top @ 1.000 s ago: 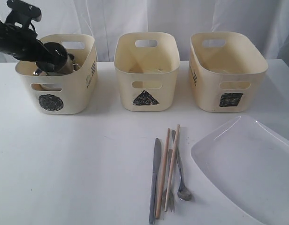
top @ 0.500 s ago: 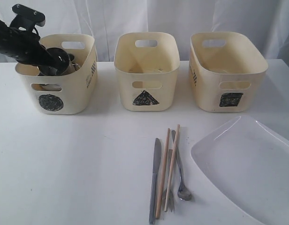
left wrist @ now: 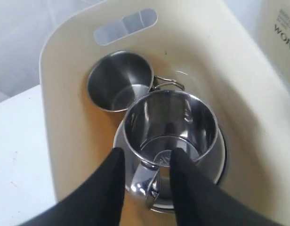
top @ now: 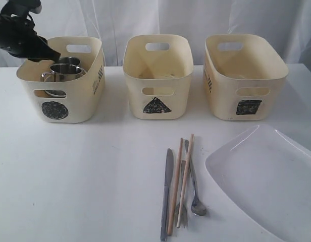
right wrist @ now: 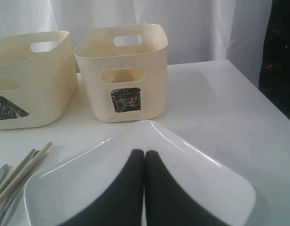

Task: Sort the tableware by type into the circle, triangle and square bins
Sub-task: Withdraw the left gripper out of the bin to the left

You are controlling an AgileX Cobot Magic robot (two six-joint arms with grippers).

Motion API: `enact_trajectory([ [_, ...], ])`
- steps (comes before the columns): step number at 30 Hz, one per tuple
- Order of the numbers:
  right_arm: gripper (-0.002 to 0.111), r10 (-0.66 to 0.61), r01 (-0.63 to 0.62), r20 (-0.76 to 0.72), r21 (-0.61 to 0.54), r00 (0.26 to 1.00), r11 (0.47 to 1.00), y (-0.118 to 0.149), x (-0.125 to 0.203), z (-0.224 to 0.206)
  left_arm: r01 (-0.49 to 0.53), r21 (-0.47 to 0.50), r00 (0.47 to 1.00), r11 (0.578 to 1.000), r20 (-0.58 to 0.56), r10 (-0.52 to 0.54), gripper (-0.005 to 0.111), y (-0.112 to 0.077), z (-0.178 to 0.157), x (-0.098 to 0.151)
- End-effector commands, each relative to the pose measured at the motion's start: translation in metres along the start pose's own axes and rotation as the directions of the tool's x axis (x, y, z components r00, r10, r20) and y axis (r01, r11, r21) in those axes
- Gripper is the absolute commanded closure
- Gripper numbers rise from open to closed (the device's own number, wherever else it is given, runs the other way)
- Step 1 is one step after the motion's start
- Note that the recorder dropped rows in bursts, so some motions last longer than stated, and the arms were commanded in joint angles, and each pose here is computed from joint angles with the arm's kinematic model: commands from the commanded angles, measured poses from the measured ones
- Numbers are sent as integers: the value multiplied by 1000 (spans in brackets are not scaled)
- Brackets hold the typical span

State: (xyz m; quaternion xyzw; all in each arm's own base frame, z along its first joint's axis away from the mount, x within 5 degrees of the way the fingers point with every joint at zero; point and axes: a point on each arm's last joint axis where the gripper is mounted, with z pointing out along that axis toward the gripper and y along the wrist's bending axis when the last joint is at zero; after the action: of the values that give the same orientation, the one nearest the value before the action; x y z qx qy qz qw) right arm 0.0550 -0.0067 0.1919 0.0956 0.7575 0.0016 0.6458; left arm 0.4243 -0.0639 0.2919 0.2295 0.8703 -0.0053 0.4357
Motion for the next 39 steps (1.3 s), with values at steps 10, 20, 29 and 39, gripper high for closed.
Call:
enact_trajectory([
  [10,108,-11,11,7,-6,1000,1000,0,1,0,79,-10,990,997,116,-78,70,-23,-134,11],
  [20,108,-11,11,7,-6,1000,1000,0,1,0,176,-40,945,984,287,-158,70,-57,-229,80],
  [29,108,-11,11,7,-6,1000,1000,0,1,0,279,-7,882,960,397,-253,70,-92,-275,168],
  [39,108,-11,11,7,-6,1000,1000,0,1,0,240,13,875,971,430,-223,70,-112,-299,207],
])
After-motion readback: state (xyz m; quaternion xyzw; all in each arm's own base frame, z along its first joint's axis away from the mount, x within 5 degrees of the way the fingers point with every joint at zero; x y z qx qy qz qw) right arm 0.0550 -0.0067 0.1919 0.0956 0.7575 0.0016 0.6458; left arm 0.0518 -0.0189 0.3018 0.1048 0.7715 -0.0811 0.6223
